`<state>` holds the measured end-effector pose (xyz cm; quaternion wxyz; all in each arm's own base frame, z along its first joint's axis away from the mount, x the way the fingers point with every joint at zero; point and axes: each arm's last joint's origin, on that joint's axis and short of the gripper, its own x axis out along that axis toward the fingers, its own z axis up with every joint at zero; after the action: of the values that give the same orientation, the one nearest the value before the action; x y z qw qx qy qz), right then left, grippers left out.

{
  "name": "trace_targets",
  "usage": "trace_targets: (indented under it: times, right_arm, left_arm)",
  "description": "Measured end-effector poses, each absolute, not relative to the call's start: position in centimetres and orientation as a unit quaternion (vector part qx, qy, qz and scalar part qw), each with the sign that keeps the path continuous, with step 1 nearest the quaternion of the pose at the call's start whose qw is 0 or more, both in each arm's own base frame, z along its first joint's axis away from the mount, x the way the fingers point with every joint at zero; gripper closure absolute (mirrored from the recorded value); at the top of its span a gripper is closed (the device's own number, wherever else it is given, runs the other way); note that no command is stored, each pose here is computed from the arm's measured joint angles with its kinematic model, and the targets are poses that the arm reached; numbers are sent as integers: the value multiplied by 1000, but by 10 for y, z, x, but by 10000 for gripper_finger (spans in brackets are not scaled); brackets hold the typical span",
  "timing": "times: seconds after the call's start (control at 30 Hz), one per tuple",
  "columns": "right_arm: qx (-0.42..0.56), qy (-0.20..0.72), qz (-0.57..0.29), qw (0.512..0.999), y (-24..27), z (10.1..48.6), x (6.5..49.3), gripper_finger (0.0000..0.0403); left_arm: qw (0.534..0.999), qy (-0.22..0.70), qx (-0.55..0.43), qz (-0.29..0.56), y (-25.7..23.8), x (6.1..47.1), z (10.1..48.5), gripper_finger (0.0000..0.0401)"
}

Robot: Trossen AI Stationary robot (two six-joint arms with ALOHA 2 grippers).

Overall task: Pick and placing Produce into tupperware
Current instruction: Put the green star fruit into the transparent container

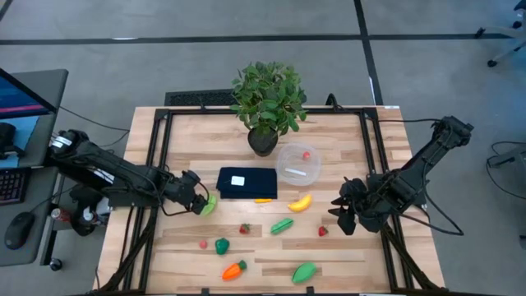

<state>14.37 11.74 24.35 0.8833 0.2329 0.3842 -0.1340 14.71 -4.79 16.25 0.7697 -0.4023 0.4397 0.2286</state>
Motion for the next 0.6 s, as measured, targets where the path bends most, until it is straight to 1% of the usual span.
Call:
trace_targets:
  times: [0.6]
  right_arm:
    - [230, 376, -140, 887, 117, 244, 144, 248]
  left_arm:
    - [749, 485, -398, 213, -59, 170, 136, 136]
